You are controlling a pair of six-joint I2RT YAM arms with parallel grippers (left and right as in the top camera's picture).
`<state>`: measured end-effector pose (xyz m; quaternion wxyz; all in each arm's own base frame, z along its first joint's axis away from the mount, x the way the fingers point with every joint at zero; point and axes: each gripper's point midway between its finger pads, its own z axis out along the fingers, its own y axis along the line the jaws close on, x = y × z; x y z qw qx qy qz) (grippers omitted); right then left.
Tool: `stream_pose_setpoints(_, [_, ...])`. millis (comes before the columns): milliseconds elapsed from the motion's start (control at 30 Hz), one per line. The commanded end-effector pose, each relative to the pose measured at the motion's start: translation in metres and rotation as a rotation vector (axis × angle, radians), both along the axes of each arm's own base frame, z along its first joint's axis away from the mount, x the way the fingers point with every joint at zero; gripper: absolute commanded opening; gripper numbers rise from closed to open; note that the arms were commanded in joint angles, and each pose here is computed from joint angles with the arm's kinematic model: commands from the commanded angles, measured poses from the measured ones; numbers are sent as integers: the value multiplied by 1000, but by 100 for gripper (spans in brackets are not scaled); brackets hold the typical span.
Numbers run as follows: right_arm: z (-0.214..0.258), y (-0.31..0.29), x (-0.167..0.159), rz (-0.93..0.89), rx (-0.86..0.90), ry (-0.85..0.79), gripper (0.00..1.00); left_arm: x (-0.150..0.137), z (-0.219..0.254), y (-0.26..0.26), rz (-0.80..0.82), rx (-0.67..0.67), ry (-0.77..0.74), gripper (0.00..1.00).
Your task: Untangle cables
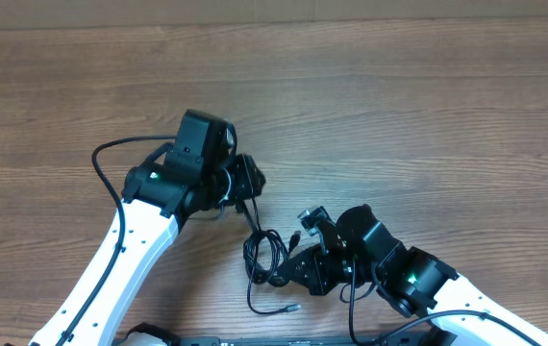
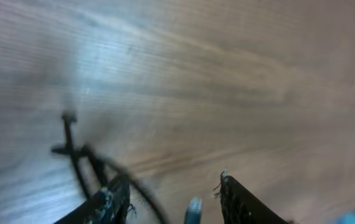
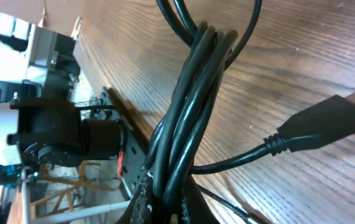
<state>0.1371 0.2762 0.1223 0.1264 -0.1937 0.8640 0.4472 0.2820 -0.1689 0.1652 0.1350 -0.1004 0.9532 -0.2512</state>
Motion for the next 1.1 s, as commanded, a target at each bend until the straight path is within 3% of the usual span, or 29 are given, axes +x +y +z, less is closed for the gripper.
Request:
stream_pose_setpoints(0, [2,0,5,-21,-4,-26,4,-6,10,-14,-105,-56,-17,50])
stream_pose_setpoints(233, [2,0,5,-21,-5,-25,4,-16,23,-36,-200,-189,-6,49])
stream_pose_setpoints(433, [2,0,5,-21,-4,-26,4,-24,7,-23,-167,-93,51,47])
stream_pose_setpoints(667, [2,0,5,-21,-3,-25,4,-18,-14,-40,-197,-73,80,47])
stream_pose_setpoints(733, [2,0,5,-21,-3,-25,4,-17,-26,-45,-209,-64,106,39])
stream_pose_setpoints(800, [2,0,5,-20,-3,-24,4,-11,-35,-50,-215,-62,109,10])
stream_pose_setpoints(833, [2,0,5,-19,-3,-23,4,-5,-36,-53,-215,-70,93,4])
stream_pose_setpoints(933, [0,0,4,-19,-9,-15,4,22,-9,-63,-223,-194,-17,4])
stream_pose_setpoints(1067, [-2,-2,2,-49,-18,37,4,46,72,-76,-347,-419,-258,4])
